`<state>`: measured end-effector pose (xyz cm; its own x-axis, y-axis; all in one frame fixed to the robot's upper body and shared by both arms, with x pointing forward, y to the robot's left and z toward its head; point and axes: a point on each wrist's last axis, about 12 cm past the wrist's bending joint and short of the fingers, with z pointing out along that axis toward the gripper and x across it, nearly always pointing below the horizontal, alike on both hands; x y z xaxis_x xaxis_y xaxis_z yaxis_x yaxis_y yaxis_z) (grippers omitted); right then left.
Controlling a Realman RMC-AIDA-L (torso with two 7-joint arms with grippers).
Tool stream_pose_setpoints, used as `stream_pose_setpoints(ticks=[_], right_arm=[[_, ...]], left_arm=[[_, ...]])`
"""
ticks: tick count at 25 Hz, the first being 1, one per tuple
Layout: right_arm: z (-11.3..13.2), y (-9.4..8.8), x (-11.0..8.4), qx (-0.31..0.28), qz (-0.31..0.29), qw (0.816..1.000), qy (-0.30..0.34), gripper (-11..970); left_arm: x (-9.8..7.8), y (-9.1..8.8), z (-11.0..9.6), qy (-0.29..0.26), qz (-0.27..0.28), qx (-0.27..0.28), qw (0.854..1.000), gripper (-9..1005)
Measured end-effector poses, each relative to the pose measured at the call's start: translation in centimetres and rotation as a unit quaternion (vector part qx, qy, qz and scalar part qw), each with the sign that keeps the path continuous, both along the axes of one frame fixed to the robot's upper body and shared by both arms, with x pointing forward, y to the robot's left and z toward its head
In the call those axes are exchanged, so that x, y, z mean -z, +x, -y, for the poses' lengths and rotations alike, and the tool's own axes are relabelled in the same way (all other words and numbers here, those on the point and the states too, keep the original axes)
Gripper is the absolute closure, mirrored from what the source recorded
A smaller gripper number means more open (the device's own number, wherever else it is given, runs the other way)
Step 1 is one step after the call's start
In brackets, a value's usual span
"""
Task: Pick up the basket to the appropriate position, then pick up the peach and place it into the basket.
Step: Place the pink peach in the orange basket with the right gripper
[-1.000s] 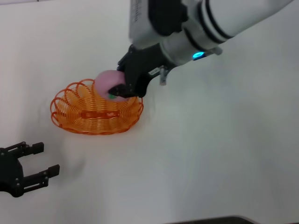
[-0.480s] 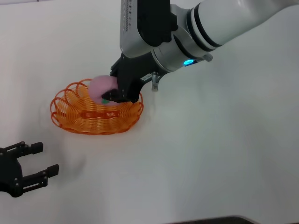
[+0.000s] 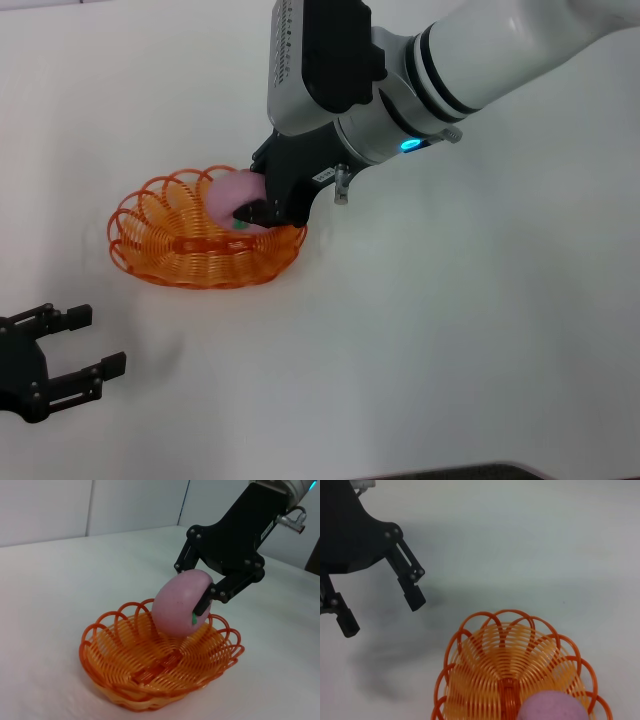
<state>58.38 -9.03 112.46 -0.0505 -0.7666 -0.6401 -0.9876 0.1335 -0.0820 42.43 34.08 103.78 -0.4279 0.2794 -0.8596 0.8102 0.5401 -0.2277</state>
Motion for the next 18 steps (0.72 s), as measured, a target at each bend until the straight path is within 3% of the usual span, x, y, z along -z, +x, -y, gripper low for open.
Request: stream_pose_setpoints(ticks=[16, 18], right_arm=[[0.08, 0.14, 0.13, 0.007, -0.005, 1.000, 0.020, 514], [0.07, 0.17, 0.13, 0.007, -0.005, 1.000, 0.020, 281]], left_arm=[[-0.20, -0.19, -0.07, -0.004, 0.001, 0.003, 1.000, 244], [-0.26, -0.21, -0.15, -0.004, 0.002, 0.001, 1.000, 244]])
